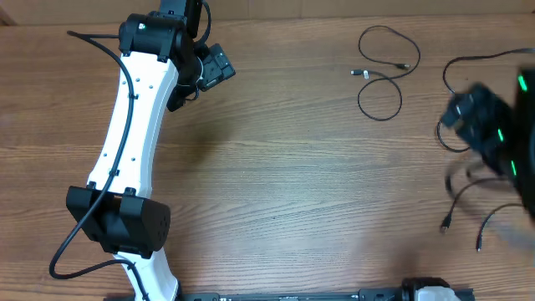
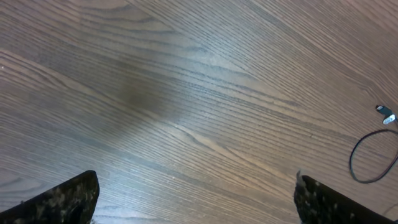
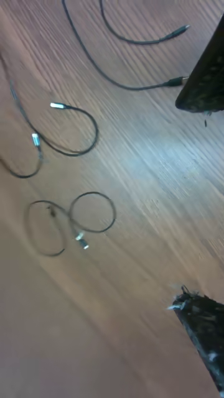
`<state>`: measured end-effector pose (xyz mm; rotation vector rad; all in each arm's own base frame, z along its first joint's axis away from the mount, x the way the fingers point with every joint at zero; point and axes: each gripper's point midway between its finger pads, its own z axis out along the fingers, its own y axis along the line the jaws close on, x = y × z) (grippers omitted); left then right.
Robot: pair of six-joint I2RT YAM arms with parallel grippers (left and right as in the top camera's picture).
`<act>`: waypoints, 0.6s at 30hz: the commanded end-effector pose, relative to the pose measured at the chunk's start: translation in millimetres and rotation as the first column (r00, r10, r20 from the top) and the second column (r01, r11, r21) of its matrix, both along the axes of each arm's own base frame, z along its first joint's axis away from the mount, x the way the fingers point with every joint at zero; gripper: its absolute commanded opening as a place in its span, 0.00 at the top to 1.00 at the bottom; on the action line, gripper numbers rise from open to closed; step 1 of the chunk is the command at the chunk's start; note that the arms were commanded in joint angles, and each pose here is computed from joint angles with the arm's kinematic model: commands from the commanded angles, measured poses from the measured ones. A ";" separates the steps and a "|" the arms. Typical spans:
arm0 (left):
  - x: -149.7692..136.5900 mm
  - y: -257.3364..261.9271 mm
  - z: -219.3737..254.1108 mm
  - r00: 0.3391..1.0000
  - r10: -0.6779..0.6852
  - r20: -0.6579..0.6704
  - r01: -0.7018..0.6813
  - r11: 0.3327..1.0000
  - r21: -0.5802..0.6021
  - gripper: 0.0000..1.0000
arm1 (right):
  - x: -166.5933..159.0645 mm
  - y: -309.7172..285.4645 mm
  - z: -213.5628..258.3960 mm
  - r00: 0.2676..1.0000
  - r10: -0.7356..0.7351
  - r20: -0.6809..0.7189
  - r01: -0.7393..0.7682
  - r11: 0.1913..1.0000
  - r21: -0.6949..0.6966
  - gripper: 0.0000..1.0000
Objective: Untangle cables
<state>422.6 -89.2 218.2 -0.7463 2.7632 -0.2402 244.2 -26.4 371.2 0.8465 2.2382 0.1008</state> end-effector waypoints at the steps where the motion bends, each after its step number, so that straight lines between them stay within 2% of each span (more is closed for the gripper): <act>1: 2.2 -1.5 -3.7 1.000 0.000 0.000 0.000 1.000 0.010 0.00 | -24.3 -3.3 -8.9 0.999 -0.015 0.034 0.016 0.999 -0.029 0.04; 2: 2.7 -1.8 -3.5 1.000 0.000 0.002 0.000 1.000 0.008 0.00 | -30.3 -2.9 -14.3 0.999 -0.009 0.037 0.010 0.999 -0.032 0.00; 6: 3.1 -1.8 -3.4 1.000 0.000 0.003 0.000 1.000 0.009 0.00 | -52.6 -0.4 -38.9 1.000 0.005 0.005 -0.005 1.000 -0.018 0.00; 11: 3.1 -1.9 -3.4 1.000 0.000 0.003 0.000 1.000 0.008 0.00 | -77.0 3.7 -64.7 0.991 0.026 -0.128 -0.026 1.000 0.003 0.00; 18: 3.1 -1.8 -3.4 1.000 0.000 0.003 0.000 1.000 0.009 0.00 | -80.4 3.5 -67.0 0.989 0.026 -0.145 -0.026 1.000 0.002 0.00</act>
